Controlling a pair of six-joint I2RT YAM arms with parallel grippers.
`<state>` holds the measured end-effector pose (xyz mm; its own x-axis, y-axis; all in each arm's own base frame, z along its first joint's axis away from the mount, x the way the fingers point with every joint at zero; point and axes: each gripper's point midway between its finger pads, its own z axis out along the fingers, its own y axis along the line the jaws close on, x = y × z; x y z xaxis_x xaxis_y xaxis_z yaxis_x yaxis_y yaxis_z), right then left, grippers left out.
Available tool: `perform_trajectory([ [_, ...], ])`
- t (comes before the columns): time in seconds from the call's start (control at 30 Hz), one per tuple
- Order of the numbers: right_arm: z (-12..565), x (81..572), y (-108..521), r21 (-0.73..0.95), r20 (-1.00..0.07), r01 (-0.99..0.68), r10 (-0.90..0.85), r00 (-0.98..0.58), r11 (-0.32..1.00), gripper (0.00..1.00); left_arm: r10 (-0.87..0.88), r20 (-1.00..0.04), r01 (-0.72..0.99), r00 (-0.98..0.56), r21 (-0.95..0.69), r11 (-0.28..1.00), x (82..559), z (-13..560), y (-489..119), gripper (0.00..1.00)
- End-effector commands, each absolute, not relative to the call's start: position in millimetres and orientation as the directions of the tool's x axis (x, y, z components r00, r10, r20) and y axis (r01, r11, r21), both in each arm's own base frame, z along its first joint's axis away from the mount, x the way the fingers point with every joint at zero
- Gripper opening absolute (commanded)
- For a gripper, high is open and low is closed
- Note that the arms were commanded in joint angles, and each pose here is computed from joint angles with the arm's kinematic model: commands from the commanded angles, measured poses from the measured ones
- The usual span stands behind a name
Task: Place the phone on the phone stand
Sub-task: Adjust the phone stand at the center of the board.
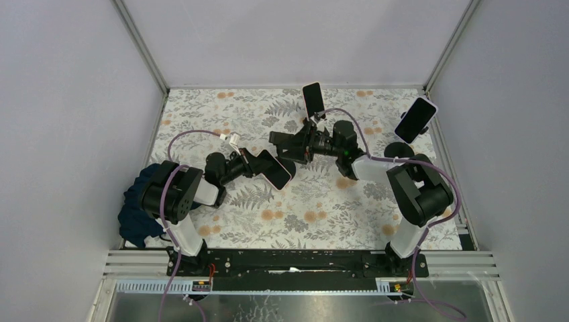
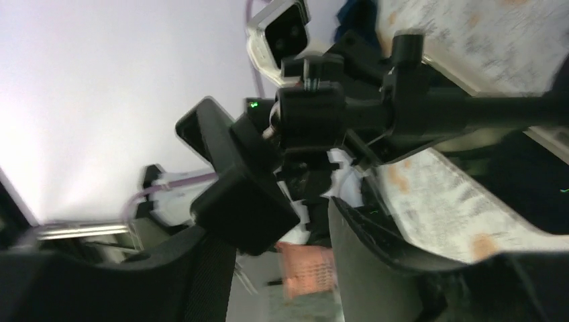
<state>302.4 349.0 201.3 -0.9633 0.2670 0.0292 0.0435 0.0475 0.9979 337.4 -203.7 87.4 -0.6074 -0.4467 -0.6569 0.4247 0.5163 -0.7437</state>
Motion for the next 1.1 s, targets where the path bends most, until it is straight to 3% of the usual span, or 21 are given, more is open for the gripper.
perform_trajectory([
  [0.0,210.6,305.9,336.4,0.937,-0.309,-0.273,0.149,-0.939,0.22,0.58,-0.428,-0.72,0.394,-0.547,-0.672,0.627,355.4,70.6,-186.2,0.0],
  [0.03,196.1,303.0,330.1,0.906,-0.328,-0.28,0.109,-0.938,0.316,0.59,-0.425,-0.722,0.399,-0.546,-0.67,0.626,355.2,71.3,-186.6,0.0],
  [0.07,188.6,305.2,323.6,0.836,-0.44,-0.39,0.047,-0.897,0.386,0.59,-0.423,-0.724,0.402,-0.546,-0.668,0.626,355.2,71.9,-187.0,0.0],
  [0.1,186.9,308.3,319.3,0.804,-0.467,-0.409,0.032,-0.884,0.432,0.61,-0.421,-0.725,0.405,-0.545,-0.667,0.625,355.6,72.4,-187.1,0.0],
  [0.2,184.6,316.3,312.6,0.702,-0.59,-0.533,-0.033,-0.807,0.472,0.57,-0.414,-0.727,0.412,-0.548,-0.665,0.623,356.3,71.8,-188.5,0.0],
  [0.27,187.3,321.8,314.8,0.677,-0.616,-0.565,-0.058,-0.786,0.472,0.42,-0.413,-0.725,0.414,-0.551,-0.668,0.618,357.1,71.8,-189.7,0.0],
  [0.47,188.5,340.6,312.1,0.575,-0.672,-0.623,-0.128,-0.729,0.53,0.22,-0.409,-0.716,0.413,-0.566,-0.676,0.611,356.4,68.7,-191.5,0.0],
  [0.67,202.0,356.1,303.1,0.427,-0.748,-0.699,-0.209,-0.629,0.574,0.2,-0.399,-0.716,0.416,-0.572,-0.673,0.612,357.3,65.9,-192.5,0.0],
  [0.8,207.1,355.4,302.6,0.385,-0.771,-0.738,-0.246,-0.587,0.554,0.29,-0.399,-0.722,0.43,-0.565,-0.67,0.605,358.9,72.7,-194.0,0.0],
  [1.07,233.7,347.1,294.0,0.258,-0.819,-0.84,-0.354,-0.452,0.476,0.7,-0.39,-0.748,0.483,-0.536,-0.651,0.586,352.8,109.8,-196.5,0.0],
])
